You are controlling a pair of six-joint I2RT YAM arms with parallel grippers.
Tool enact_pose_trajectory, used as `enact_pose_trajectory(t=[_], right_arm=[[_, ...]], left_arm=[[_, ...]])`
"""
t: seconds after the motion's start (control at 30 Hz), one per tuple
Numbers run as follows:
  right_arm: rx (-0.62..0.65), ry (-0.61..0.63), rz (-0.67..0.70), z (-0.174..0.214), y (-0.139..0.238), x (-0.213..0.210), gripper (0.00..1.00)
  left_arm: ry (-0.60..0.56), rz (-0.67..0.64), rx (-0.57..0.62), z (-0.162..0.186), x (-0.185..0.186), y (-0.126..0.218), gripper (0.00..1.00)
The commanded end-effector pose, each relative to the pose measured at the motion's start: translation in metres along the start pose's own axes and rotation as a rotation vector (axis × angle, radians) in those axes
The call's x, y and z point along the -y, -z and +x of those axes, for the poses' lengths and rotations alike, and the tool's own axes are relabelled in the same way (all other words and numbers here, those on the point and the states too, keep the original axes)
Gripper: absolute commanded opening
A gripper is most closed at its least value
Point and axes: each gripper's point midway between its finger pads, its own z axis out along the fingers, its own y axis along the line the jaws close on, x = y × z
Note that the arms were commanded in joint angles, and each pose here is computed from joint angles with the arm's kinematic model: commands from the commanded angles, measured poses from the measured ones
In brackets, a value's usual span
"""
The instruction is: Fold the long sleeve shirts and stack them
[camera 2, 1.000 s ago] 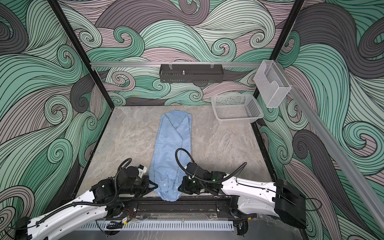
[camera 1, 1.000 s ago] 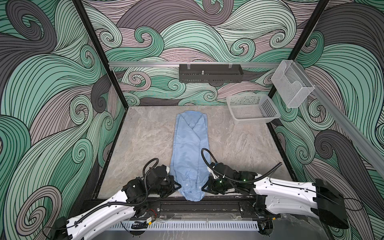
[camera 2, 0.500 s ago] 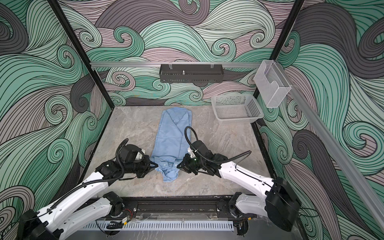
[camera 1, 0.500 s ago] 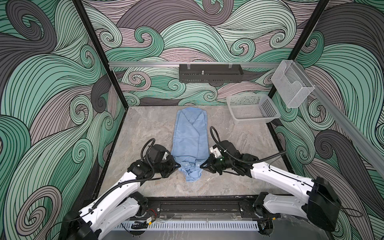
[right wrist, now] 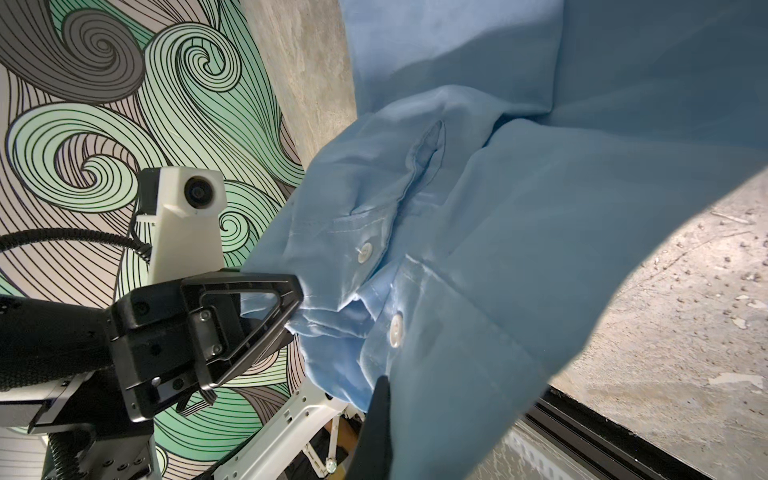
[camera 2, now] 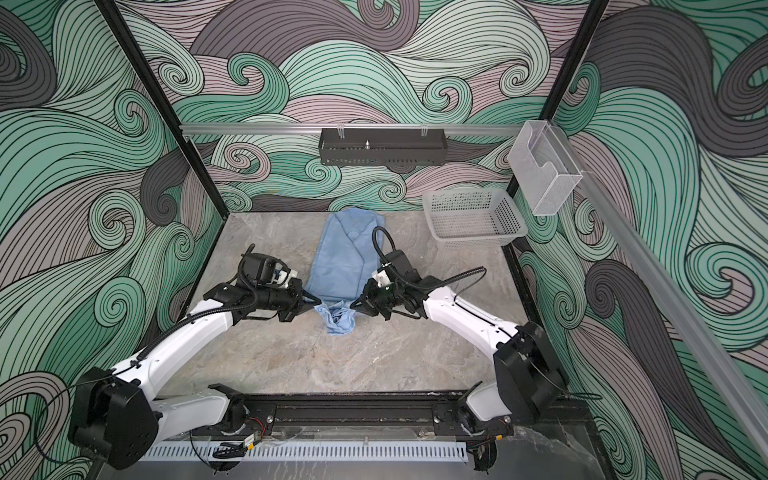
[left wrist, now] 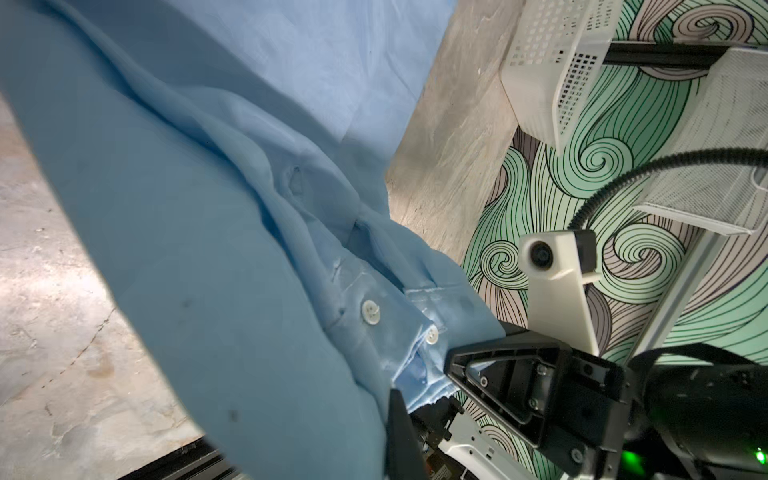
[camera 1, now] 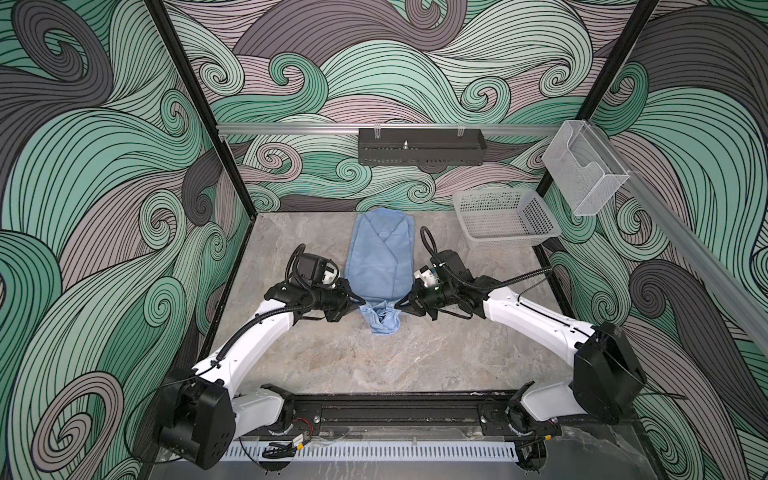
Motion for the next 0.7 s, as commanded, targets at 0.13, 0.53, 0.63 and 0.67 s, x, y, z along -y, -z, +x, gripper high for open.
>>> enact_pose_trajectory(t=[0.13, 0.53, 0.63, 0.67], right_arm=[[-0.047, 0.035, 0.042, 0.057, 0.017, 0.018, 0.03], [-0.059, 0.034, 0.077, 0.112, 0.024, 0.046, 0.03], [-0.04, 0.021, 0.065, 0.097, 0.027, 0.04, 0.03], [-0.034, 0.01, 0.065, 0.089, 0.028, 0.038, 0.03]], left_arm=[[0.027, -0.015, -0.058, 0.057, -0.036, 0.015, 0.0], [0.039, 0.002, -0.007, 0.107, -0.063, 0.023, 0.0], [0.0, 0.024, 0.086, 0.088, -0.045, 0.027, 0.0], [-0.003, 0.027, 0.089, 0.082, -0.038, 0.025, 0.0]])
